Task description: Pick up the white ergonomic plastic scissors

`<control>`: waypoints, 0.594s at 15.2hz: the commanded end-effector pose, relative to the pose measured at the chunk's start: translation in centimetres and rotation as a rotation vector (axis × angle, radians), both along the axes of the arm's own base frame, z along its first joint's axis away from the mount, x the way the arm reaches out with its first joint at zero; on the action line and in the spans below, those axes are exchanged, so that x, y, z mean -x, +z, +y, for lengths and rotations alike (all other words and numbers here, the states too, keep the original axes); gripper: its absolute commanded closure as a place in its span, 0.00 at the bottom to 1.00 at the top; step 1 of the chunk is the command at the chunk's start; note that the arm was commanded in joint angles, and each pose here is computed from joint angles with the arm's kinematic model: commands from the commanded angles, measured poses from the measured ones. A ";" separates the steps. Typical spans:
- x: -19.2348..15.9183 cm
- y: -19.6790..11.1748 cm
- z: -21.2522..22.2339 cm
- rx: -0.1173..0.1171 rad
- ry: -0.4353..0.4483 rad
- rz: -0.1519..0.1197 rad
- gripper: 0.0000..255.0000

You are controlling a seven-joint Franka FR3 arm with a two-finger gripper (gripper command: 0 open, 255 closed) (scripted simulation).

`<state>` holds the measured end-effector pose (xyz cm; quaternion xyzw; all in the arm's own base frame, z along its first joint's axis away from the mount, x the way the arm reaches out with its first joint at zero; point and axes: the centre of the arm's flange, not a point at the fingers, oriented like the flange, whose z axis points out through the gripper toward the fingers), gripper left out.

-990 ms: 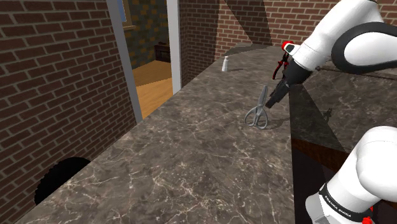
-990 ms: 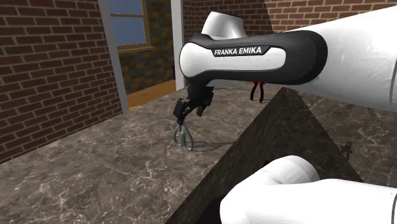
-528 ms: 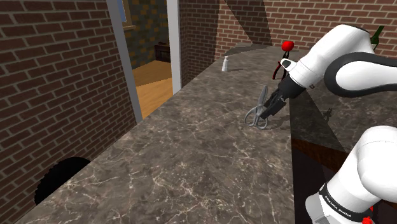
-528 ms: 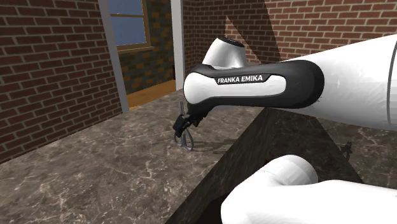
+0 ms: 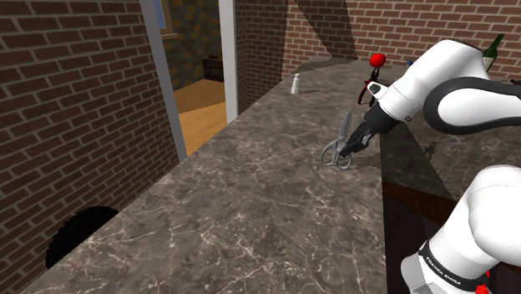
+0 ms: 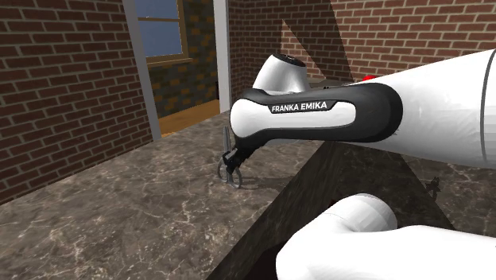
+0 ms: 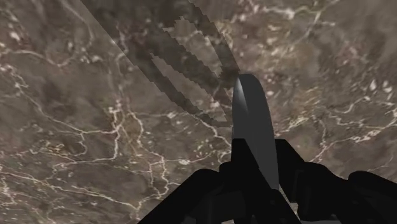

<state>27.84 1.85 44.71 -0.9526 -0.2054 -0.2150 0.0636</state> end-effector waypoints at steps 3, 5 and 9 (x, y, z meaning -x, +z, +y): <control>0.0 0.0 0.0 0.000 0.000 0.001 1.00; -0.1 -0.1 0.1 0.000 0.000 0.001 1.00; -0.1 2.1 0.1 0.000 0.000 0.001 1.00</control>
